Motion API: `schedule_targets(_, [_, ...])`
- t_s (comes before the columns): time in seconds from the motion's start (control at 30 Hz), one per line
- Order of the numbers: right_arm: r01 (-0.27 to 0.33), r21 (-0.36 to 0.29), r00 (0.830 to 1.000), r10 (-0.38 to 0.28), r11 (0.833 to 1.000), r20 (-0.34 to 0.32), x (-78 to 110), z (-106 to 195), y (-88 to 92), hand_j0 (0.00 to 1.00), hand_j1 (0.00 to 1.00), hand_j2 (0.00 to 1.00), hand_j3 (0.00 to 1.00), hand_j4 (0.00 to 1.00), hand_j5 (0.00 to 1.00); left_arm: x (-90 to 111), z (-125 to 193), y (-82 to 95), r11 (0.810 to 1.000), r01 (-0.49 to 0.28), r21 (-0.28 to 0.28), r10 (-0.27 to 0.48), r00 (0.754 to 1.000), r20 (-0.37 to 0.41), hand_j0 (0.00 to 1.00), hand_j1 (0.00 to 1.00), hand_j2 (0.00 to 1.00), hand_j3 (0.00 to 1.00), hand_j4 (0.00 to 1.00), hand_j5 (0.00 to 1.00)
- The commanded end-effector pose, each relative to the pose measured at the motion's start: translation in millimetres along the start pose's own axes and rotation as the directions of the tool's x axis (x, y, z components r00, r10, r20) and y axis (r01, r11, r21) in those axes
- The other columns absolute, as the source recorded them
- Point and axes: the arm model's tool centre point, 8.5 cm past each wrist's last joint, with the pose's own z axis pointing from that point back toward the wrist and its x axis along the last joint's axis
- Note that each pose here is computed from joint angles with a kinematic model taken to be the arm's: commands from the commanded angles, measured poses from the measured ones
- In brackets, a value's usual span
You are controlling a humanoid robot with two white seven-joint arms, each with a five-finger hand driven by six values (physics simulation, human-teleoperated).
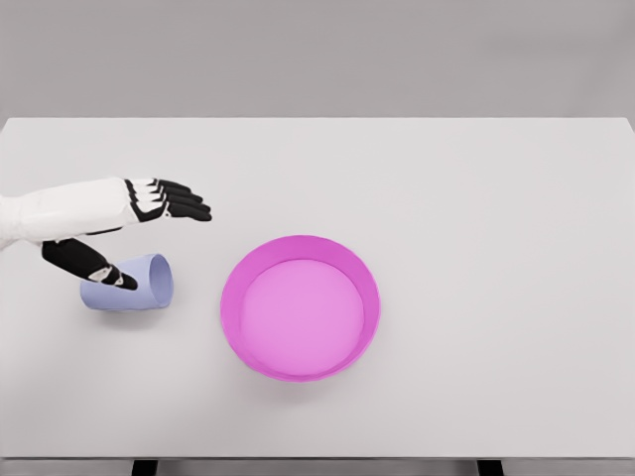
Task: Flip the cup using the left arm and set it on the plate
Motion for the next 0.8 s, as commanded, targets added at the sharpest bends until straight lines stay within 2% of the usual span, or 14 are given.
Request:
schedule_targets(0.0, [-0.001,-0.001,1.0,0.001,1.0,-0.001,-0.5,0.4,-0.4,1.0,1.0,1.0,1.0,1.0,1.0,-0.1,-1.3,-2.3,1.0,-0.013,-0.002,0.013,1.0,0.004,1.0,1.0,1.0,1.0,1.0,1.0])
schedule_targets(0.1, [-0.001,0.001,1.0,0.001,1.0,0.0,0.1,-0.1,0.2,1.0,1.0,1.0,1.0,1.0,1.0,-0.2,-1.5,-6.9,0.999,-0.04,0.004,0.04,0.999,0.013,1.0,1.0,1.0,1.0,1.0,1.0])
schedule_targets(0.2, [0.0,0.0,1.0,0.0,1.0,-0.001,-0.3,0.2,-0.1,1.0,1.0,1.0,1.0,1.0,1.0,0.9,0.3,-16.8,0.988,-0.151,0.044,0.148,0.987,0.057,1.0,1.0,1.0,1.0,1.0,1.0])
schedule_targets(0.23, [-0.002,0.0,1.0,0.002,1.0,-0.001,-0.3,0.2,-0.2,1.0,1.0,1.0,1.0,1.0,1.0,0.0,1.4,-26.3,0.983,-0.179,0.036,0.177,0.983,0.054,1.0,1.0,1.0,1.0,1.0,1.0])
schedule_targets(0.27, [-0.002,0.001,1.0,0.002,1.0,0.0,0.1,0.0,0.1,1.0,1.0,1.0,1.0,1.0,1.0,-0.5,5.9,-26.8,0.982,-0.185,0.031,0.184,0.982,0.043,1.0,1.0,1.0,1.0,1.0,1.0])
schedule_targets(0.33, [-0.002,0.0,1.0,0.002,1.0,-0.001,-0.3,0.2,-0.2,1.0,1.0,1.0,1.0,1.0,1.0,0.5,7.7,-25.0,0.974,-0.221,0.053,0.218,0.974,0.063,1.0,1.0,1.0,1.0,1.0,1.0])
schedule_targets(0.43, [-0.001,0.001,1.0,0.001,1.0,0.0,0.1,-0.1,0.1,1.0,1.0,1.0,1.0,1.0,1.0,0.3,9.4,-26.0,0.972,-0.228,0.059,0.224,0.973,0.062,1.0,1.0,1.0,1.0,1.0,1.0])
schedule_targets(0.47, [-0.002,0.001,1.0,0.002,1.0,0.0,0.1,0.0,0.1,1.0,1.0,1.0,1.0,1.0,1.0,-1.1,9.9,-21.3,0.965,-0.231,0.123,0.225,0.973,0.061,1.0,1.0,1.0,1.0,1.0,1.0])
schedule_targets(0.5, [-0.002,0.001,1.0,0.002,1.0,0.0,0.1,0.0,0.1,1.0,1.0,1.0,1.0,1.0,1.0,-3.7,10.9,-10.4,0.939,-0.229,0.257,0.221,0.973,0.061,1.0,1.0,1.0,1.0,1.0,1.0])
schedule_targets(0.53, [-0.002,0.0,1.0,0.002,1.0,-0.001,-0.3,0.2,-0.2,1.0,1.0,1.0,1.0,1.0,1.0,-4.6,12.7,-6.0,0.927,-0.224,0.3,0.217,0.975,0.058,1.0,1.0,1.0,1.0,1.0,1.0])
schedule_targets(0.57, [-0.001,0.001,1.0,0.001,1.0,0.0,0.1,-0.1,0.1,1.0,1.0,1.0,1.0,1.0,1.0,-5.1,14.8,-6.0,0.94,-0.193,0.281,0.192,0.981,0.032,1.0,1.0,1.0,1.0,1.0,1.0])
schedule_targets(0.6, [-0.002,0.001,1.0,0.002,1.0,0.0,0.1,0.0,0.1,1.0,1.0,1.0,1.0,1.0,1.0,-6.0,21.5,-6.5,0.962,-0.141,0.235,0.15,0.989,-0.019,1.0,1.0,1.0,1.0,1.0,1.0])
schedule_targets(0.7, [-0.002,0.001,1.0,0.002,1.0,0.0,0.1,0.0,0.1,1.0,1.0,1.0,1.0,1.0,1.0,-8.3,21.8,-25.6,0.963,-0.178,0.201,0.188,0.982,-0.032,1.0,1.0,1.0,1.0,1.0,1.0])
schedule_targets(0.77, [-0.002,0.001,1.0,0.002,1.0,0.0,0.1,0.0,0.1,1.0,1.0,1.0,1.0,1.0,1.0,-13.5,20.9,-39.5,0.953,-0.231,0.195,0.249,0.966,-0.071,1.0,1.0,1.0,1.0,1.0,1.0])
